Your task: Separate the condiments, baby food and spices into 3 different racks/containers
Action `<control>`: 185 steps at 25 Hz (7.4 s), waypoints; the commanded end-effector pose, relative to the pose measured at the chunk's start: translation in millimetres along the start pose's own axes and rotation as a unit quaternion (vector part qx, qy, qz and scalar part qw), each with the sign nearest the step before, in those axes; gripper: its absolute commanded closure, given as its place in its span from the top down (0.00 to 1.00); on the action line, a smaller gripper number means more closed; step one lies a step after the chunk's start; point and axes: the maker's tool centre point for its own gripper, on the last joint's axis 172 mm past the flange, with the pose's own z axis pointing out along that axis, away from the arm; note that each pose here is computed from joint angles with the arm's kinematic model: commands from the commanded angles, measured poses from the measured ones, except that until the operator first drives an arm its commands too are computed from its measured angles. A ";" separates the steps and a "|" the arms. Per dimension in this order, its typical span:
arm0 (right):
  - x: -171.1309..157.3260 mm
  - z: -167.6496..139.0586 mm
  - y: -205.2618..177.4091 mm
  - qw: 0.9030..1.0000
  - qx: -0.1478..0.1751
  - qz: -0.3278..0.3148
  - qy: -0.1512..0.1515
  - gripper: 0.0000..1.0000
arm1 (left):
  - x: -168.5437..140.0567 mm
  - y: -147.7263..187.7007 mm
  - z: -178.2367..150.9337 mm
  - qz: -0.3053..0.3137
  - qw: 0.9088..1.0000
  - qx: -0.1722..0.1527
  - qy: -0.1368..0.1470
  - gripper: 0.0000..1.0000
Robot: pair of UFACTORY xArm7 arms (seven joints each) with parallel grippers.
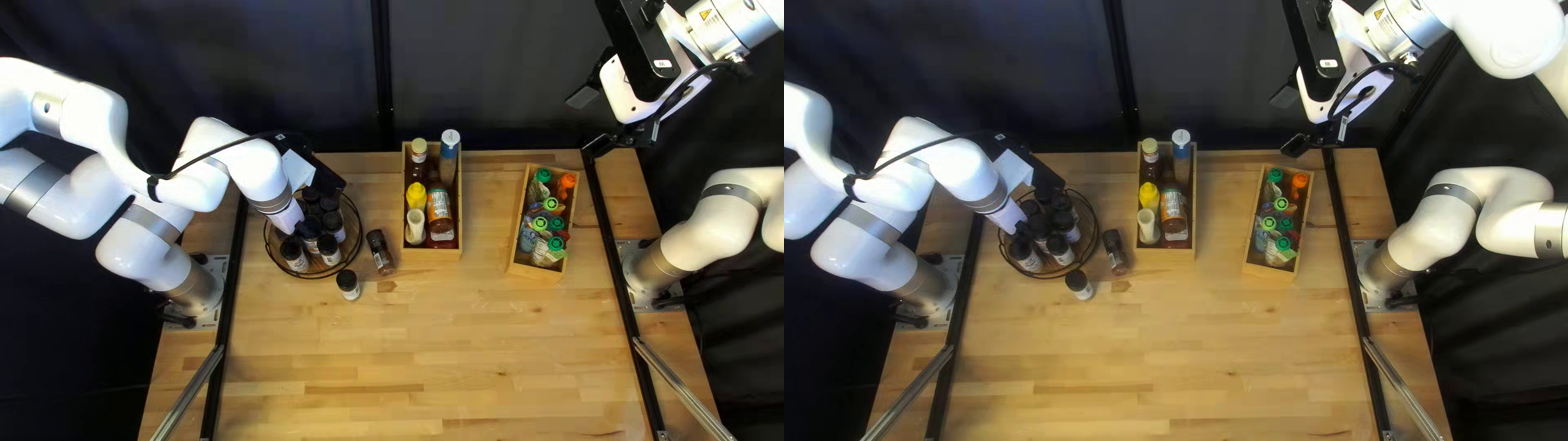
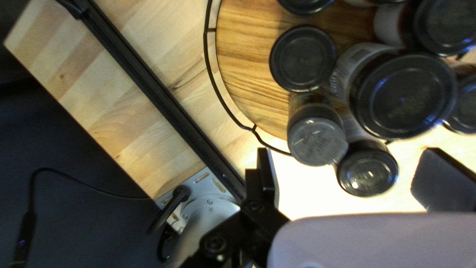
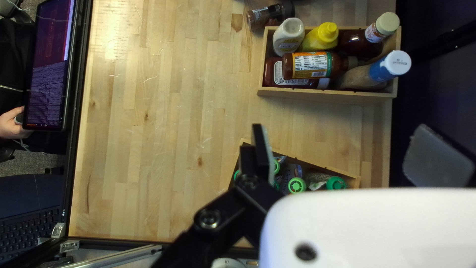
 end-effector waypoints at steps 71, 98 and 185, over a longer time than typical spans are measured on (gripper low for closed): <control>0.0 0.0 0.0 1.000 0.000 0.000 0.000 1.00 | 75.0 96.0 15.2 0.518 0.854 0.022 0.044 0.00; 0.0 0.0 0.0 1.000 0.000 0.000 0.000 1.00 | 80.0 53.4 46.8 0.453 0.890 0.050 0.013 0.00; 0.0 0.0 0.0 1.000 0.000 0.000 0.000 1.00 | 99.7 161.0 113.8 0.694 0.710 -0.070 0.096 1.00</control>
